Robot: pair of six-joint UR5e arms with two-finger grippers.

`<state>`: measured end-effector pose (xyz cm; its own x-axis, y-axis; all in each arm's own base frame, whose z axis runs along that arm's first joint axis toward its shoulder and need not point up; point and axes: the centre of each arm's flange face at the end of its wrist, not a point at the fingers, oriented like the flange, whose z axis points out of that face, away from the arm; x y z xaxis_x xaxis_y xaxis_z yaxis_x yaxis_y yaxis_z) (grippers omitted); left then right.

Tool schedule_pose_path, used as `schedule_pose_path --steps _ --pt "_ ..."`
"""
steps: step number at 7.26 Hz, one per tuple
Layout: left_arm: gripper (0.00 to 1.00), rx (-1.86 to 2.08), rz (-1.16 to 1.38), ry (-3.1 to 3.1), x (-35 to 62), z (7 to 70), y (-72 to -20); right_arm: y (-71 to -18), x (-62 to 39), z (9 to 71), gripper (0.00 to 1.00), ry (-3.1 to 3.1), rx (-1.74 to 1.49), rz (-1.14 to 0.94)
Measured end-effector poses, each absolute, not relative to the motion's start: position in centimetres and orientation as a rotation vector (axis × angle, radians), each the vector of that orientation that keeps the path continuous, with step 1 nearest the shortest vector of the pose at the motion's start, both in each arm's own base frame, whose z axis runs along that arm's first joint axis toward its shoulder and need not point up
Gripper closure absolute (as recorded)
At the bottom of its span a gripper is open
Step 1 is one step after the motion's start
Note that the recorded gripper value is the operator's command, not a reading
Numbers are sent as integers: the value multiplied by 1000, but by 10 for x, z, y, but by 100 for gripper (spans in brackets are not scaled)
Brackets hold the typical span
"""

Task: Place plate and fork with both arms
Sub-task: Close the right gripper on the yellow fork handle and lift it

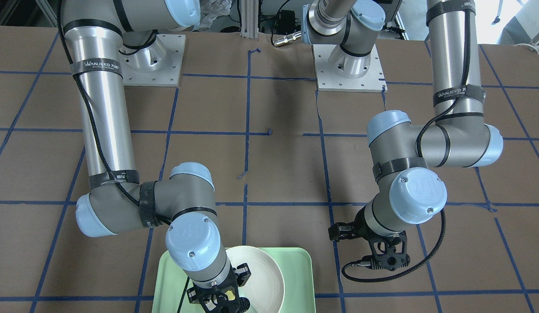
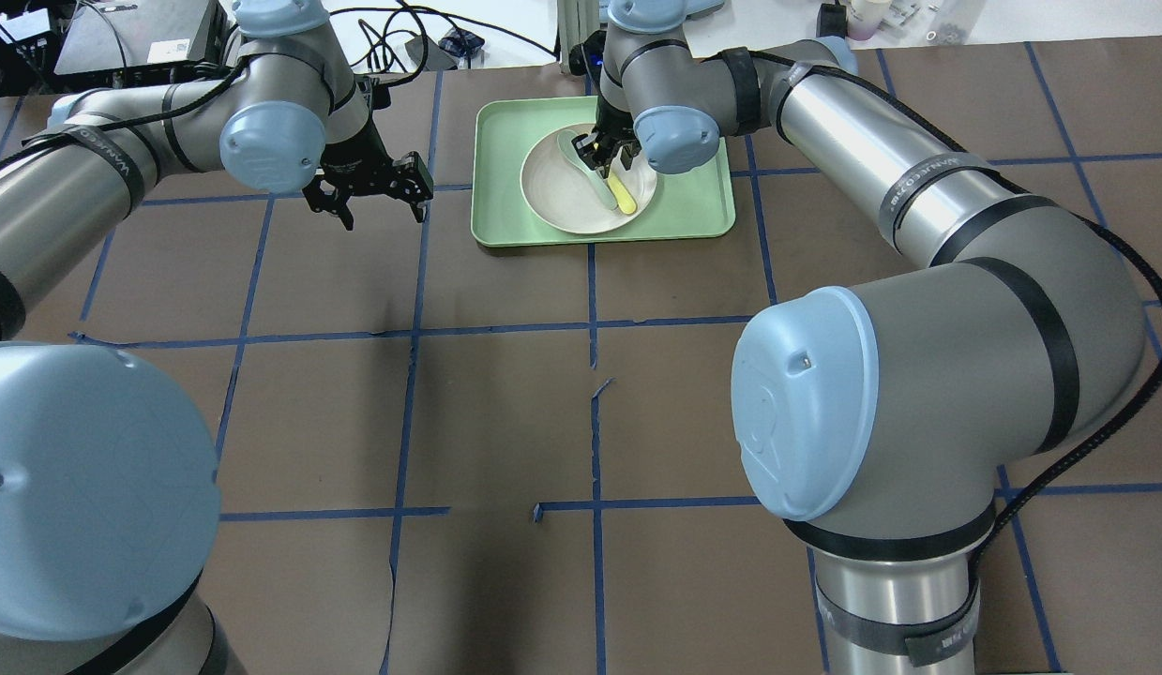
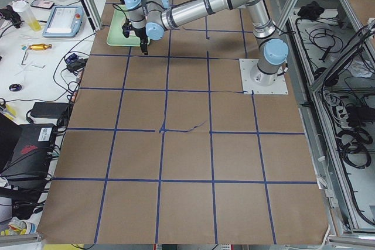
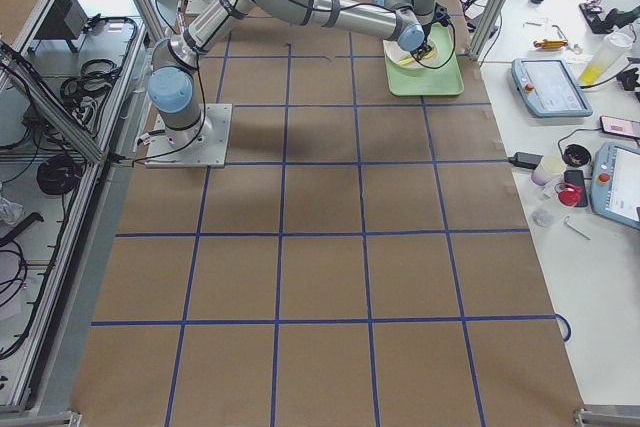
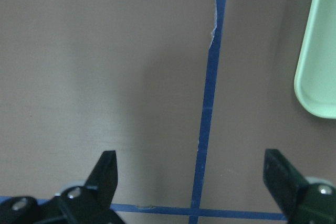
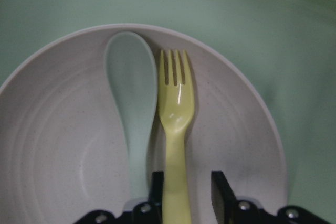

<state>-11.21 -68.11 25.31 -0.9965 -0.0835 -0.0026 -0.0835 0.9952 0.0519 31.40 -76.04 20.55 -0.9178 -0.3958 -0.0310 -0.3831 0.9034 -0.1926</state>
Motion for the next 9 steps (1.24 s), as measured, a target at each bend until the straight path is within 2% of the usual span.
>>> schedule_pose_path --steps 4,5,6,9 --pt "0 -126 88 3138 -110 250 -682 -759 316 195 55 2989 -614 -260" --pt "0 -123 89 3137 -110 250 -682 -759 317 193 70 2987 -615 -255" --pt "0 -122 90 3137 -109 249 -682 -759 317 191 100 2987 -616 -250" --pt "0 -115 98 3137 -107 246 -683 -755 316 192 100 2992 -603 -224"
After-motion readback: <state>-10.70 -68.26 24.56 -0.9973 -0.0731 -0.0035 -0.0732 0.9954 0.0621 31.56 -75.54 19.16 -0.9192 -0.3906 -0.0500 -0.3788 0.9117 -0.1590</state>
